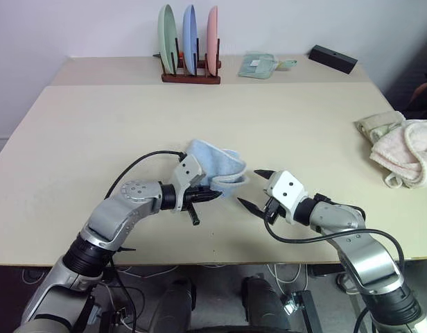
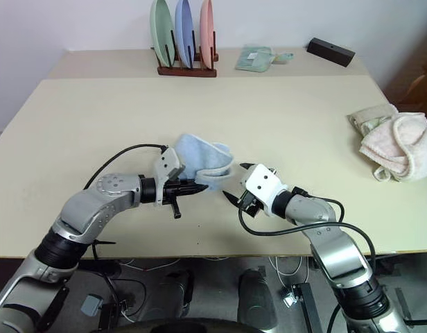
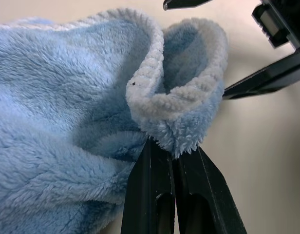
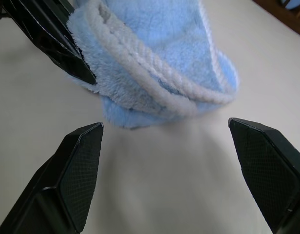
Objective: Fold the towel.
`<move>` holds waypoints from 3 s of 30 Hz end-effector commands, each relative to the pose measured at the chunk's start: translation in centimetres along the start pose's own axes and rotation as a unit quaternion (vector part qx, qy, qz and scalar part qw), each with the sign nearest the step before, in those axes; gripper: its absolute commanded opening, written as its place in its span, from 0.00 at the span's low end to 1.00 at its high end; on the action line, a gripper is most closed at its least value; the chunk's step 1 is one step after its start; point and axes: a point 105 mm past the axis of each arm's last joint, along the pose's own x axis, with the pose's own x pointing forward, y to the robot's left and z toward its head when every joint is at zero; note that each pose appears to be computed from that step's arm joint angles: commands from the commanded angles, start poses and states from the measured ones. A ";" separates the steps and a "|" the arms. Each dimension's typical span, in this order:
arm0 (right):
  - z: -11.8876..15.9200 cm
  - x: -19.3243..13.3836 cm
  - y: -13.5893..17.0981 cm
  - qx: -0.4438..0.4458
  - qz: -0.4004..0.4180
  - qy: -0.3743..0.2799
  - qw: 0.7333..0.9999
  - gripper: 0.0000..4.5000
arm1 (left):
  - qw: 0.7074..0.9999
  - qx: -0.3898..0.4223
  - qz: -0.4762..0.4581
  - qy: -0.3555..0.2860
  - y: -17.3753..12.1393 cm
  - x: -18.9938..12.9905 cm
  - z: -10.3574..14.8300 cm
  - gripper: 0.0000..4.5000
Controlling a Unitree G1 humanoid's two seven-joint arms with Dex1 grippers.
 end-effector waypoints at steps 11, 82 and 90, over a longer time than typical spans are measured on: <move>0.4 -2.4 -2.3 -0.020 -0.030 0.009 0.999 0.82 | 0.988 -0.098 0.052 -0.104 2.0 -6.6 2.3 0.77; 3.1 5.0 -6.8 0.557 -0.125 -0.142 0.809 0.00 | 0.986 -0.003 0.136 -0.094 3.5 -7.5 -0.8 0.11; -5.6 -10.8 -16.7 0.572 -0.479 -0.164 0.645 0.00 | 0.985 -0.002 0.133 -0.106 3.6 -5.8 -0.4 0.11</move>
